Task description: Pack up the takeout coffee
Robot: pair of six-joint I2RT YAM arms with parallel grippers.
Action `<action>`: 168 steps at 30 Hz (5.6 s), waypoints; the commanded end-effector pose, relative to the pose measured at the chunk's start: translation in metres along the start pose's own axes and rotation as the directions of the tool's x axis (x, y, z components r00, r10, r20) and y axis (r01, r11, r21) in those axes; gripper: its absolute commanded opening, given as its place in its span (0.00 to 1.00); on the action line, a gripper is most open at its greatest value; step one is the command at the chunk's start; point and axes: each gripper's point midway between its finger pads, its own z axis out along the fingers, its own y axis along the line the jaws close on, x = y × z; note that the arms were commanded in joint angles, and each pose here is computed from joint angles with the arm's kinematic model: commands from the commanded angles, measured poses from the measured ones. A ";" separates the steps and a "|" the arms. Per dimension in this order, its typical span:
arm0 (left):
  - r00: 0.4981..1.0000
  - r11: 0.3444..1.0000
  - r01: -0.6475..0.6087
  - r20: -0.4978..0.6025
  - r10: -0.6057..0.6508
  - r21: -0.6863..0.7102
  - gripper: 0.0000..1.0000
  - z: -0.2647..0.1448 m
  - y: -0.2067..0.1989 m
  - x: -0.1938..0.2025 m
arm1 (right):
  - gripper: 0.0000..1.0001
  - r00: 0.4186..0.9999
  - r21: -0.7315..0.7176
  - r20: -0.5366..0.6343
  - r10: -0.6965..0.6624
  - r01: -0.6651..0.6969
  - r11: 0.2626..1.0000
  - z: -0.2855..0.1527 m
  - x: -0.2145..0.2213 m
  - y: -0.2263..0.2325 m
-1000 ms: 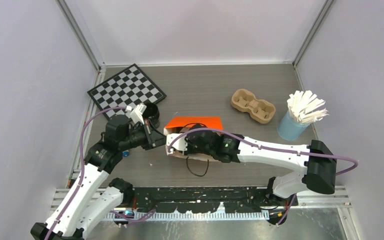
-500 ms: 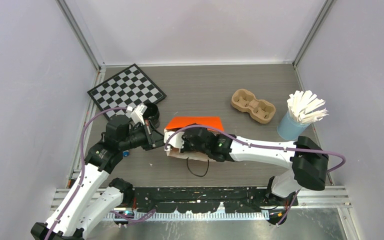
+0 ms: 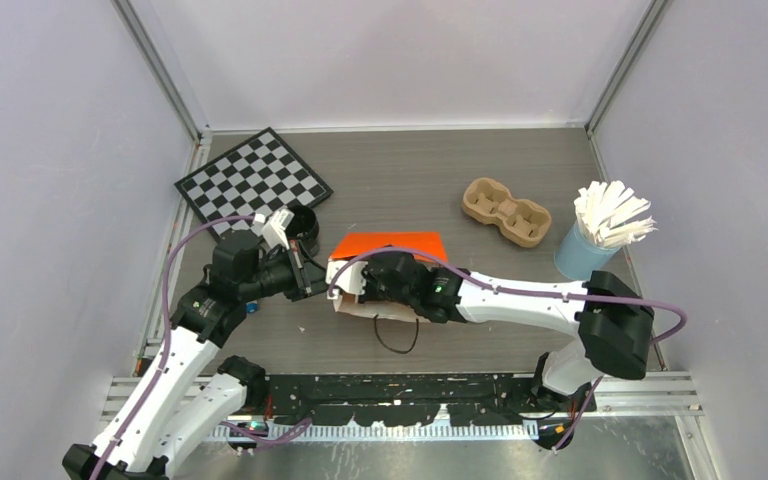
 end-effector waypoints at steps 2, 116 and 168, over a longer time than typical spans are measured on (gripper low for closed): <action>1.000 0.998 -0.010 0.014 0.009 0.055 0.00 0.000 -0.011 -0.003 | 0.16 0.998 0.022 0.062 0.034 -0.035 0.999 0.006 -0.019 -0.009; 0.995 0.994 0.095 0.002 -0.095 0.060 0.00 0.006 -0.023 -0.015 | 0.00 0.946 0.092 0.205 0.252 -0.276 0.957 0.032 -0.025 -0.042; 0.996 0.995 0.086 0.020 -0.087 0.050 0.00 0.005 -0.036 -0.030 | 0.27 0.923 -0.038 0.163 0.349 -0.347 0.937 -0.087 -0.038 -0.044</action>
